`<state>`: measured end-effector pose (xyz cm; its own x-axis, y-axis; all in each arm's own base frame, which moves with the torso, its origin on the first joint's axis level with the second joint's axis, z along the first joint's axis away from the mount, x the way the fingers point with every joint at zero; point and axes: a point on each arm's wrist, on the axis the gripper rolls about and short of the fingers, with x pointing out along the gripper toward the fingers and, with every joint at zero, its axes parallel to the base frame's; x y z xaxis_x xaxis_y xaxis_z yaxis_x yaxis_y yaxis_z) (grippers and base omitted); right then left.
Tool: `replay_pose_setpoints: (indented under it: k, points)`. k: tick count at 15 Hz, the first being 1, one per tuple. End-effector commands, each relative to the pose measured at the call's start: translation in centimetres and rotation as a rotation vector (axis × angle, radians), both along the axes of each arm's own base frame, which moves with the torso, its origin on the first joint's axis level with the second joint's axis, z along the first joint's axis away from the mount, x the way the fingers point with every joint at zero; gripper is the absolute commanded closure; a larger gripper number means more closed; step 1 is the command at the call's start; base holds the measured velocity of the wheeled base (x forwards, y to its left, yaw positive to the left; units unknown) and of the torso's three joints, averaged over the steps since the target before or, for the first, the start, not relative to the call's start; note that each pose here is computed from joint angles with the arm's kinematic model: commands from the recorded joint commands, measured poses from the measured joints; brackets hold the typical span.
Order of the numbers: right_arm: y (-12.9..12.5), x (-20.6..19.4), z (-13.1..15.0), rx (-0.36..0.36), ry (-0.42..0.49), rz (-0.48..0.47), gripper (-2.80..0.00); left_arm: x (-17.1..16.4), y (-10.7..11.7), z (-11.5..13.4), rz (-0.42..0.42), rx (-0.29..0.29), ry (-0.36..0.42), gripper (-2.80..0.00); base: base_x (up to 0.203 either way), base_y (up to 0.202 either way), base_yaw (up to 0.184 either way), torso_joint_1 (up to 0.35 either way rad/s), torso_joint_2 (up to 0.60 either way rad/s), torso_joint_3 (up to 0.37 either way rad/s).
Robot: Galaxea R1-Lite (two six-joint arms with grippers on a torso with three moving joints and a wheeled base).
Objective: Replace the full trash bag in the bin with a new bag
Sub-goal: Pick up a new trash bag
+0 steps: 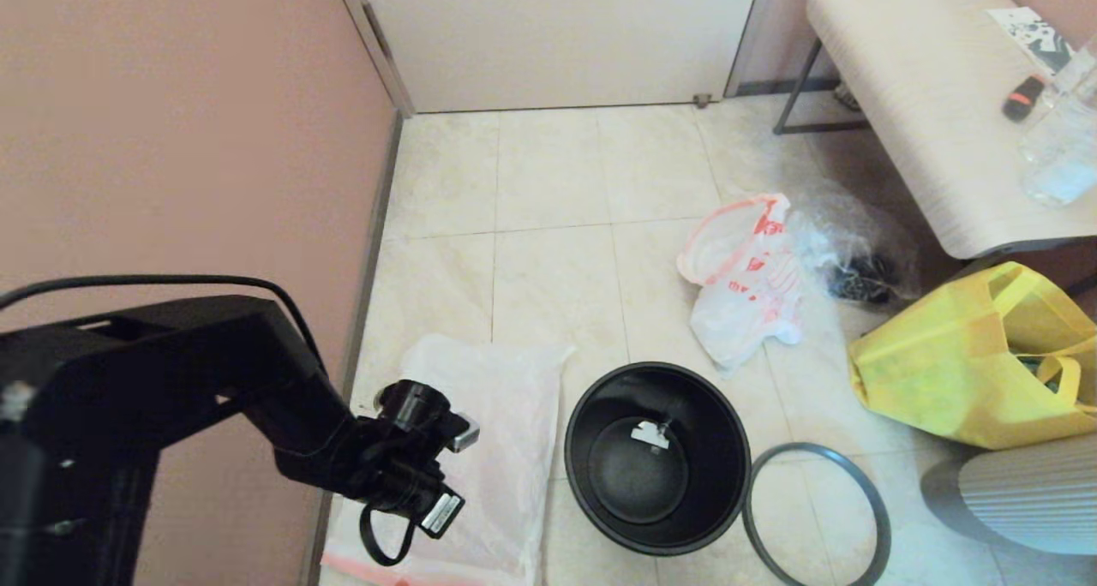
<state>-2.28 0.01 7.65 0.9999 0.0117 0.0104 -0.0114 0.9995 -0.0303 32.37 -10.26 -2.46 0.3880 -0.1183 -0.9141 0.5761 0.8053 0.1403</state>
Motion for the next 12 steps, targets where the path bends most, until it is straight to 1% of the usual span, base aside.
replay_pose_setpoints:
  k: [1, 2, 3, 4, 7, 8, 10, 12]
  points:
    - [0.0, 0.0, -0.1, 0.0, 0.003, 0.001, 0.0, 1.0, -2.2, -3.2, -0.034, 0.01, 0.04, 0.0, 0.0, 0.0, 0.0, 0.0, 0.0, 0.0]
    - [0.0, 0.0, -0.1, 0.0, 0.004, 0.001, 0.0, 1.3, -3.2, -3.7, -0.049, 0.005, 0.033, 0.0, 0.0, 0.0, 0.0, 0.0, 0.0, 0.0]
    - [0.0, 0.0, -0.1, 0.0, 0.004, 0.001, 0.0, 1.7, -4.0, -4.1, -0.059, 0.001, 0.026, -2.8, 0.0, 0.0, 0.0, 0.0, 0.0, 0.0]
    - [0.0, 0.0, -0.1, 0.0, 0.003, 0.001, 0.0, 2.1, -5.0, -4.6, -0.058, -0.005, 0.021, -2.8, 0.0, 0.0, 0.0, 0.0, 0.0, 0.0]
    - [0.0, 0.0, -0.1, 0.0, 0.004, 0.001, 0.0, 3.5, -6.9, -4.3, -0.038, -0.023, 0.022, -2.8, 0.0, 0.0, 0.0, 0.0, 0.0, 0.0]
    - [0.0, 0.0, -0.1, 0.0, 0.004, 0.001, 0.0, 4.2, -7.4, -4.2, -0.031, -0.019, 0.02, -2.8, 0.0, 0.0, 0.0, 0.0, 0.0, 0.0]
    - [0.0, 0.0, -0.1, 0.0, 0.004, 0.001, 0.0, 5.5, -8.3, -3.9, -0.014, 0.01, 0.016, -2.8, 0.0, 0.0, 0.0, 0.0, 0.0, 0.0]
    - [0.0, 0.0, -0.1, 0.0, 0.004, 0.001, 0.0, 6.8, -9.4, -4.3, -0.01, 0.035, 0.025, -2.8, 0.0, 0.0, 0.0, 0.0, 0.0, 0.0]
